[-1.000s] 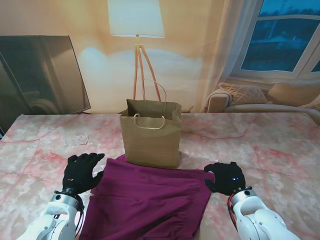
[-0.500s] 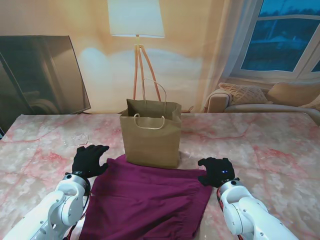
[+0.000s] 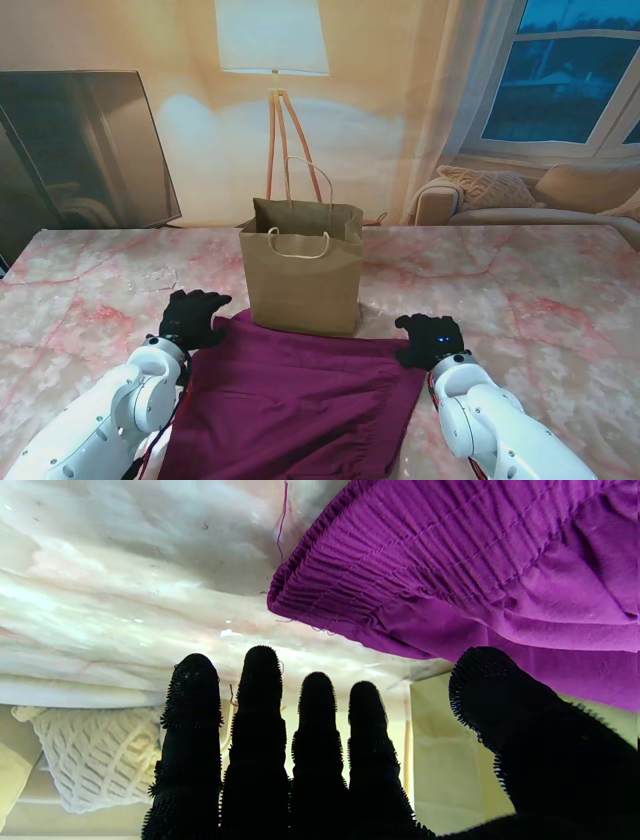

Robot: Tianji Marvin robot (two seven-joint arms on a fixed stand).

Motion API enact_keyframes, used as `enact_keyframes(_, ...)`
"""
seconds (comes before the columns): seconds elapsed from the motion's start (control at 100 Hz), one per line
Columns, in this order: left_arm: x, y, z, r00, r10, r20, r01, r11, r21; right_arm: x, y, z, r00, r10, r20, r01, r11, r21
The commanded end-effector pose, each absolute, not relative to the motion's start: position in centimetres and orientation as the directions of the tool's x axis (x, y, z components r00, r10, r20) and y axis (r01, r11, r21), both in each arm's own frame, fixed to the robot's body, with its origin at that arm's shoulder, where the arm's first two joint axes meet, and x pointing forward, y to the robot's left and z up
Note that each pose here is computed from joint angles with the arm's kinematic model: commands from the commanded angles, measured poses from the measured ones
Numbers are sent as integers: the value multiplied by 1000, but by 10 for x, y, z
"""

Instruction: Fold the socks and the shorts into the kraft paper bag

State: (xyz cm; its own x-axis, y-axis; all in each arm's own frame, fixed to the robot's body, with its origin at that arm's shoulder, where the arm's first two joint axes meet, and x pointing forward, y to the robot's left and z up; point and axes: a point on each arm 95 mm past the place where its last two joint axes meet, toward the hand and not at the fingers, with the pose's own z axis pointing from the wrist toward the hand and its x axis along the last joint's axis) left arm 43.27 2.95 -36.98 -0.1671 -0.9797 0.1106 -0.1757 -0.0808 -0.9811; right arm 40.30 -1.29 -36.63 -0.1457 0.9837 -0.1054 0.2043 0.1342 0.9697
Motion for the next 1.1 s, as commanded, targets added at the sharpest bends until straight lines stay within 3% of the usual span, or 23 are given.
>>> enact_keyframes(0.0,435,30,-372,-165,-979,117,-197,-84,-977,401,-12,-370,-145,984,-100,233,132,964)
enact_keyframes(0.2,438,28,-387,-163,-979,122,-239,-81,-968,402,-9,-378,-149,983,-107,268,144,953)
enact_keyframes(0.52,442,22,-396,-165,-974,155,-193,-122,-974,403,-4,-382,-136,985,-108,247,139,959)
enact_keyframes(0.75,440,24,-395,-178,-972,156,-186,-122,-975,404,-5,-379,-139,984,-111,195,137,971)
enact_keyframes(1.09,437,21,-392,-173,-953,250,-167,-222,-961,407,-1,-369,-140,990,-9,44,15,999)
